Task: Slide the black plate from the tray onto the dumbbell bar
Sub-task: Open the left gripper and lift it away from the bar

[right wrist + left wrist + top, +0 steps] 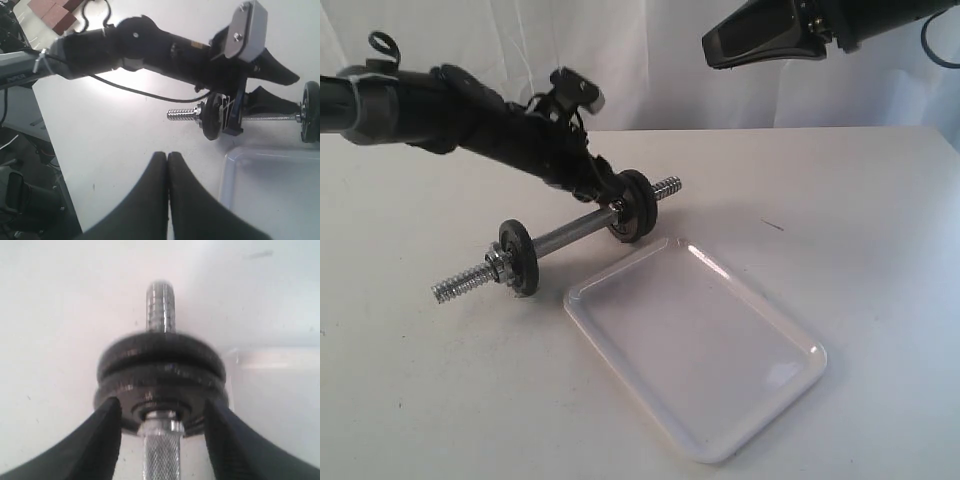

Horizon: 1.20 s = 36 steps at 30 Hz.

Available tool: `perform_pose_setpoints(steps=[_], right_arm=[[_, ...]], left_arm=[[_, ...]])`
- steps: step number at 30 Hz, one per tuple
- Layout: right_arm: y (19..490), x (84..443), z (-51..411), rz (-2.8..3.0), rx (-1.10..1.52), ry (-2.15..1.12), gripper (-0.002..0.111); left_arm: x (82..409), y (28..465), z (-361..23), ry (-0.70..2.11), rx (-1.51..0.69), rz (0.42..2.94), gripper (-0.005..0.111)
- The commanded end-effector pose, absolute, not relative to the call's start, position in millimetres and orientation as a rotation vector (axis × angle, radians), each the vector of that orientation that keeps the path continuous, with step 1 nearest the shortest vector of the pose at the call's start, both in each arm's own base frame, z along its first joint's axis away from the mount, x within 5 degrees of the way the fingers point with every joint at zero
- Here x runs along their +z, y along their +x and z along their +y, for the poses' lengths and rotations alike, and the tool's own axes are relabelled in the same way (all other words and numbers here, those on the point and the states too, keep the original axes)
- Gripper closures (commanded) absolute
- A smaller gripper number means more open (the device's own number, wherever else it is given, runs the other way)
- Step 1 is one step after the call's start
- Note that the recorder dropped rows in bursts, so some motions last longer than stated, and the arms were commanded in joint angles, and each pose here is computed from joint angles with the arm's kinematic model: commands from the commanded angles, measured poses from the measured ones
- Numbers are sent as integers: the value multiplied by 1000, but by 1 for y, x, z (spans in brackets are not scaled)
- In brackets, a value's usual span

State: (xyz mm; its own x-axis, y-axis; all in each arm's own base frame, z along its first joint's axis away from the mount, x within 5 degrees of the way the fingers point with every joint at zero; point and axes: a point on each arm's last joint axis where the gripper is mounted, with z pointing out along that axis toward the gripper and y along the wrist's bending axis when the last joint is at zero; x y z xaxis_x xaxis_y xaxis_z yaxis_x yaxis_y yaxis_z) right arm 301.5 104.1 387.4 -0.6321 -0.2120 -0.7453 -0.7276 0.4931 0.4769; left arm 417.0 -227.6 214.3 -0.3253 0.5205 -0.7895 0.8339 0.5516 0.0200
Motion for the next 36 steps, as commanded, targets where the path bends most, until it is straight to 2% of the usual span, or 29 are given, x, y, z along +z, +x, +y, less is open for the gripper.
perform_pose_setpoints(steps=[1,7,9,15,23,27,31,36], right_arm=[[300,391,101,2112,1081,-759,108],[300,391,101,2112,1081,-759,108],[300,391,101,2112,1081,-759,108],[300,391,101,2112,1081,-759,108],[301,386,98,2152,1011,-791,108],[305,376,89,2227,807,-840,108],[308,368,78,2296,619,-811,108],[294,363,72,2254,529,-694,108]], left_arm=[[233,412,-229,1068,-561,1982,50],[238,410,-226,1108,-515,1968,51],[244,408,-223,1130,-473,1970,57],[260,406,-204,1146,-342,2018,106],[286,391,-177,1041,-404,2112,107],[302,369,-162,918,-404,2120,107],[325,333,-141,718,-372,2063,107],[345,269,-110,500,-357,1953,107]])
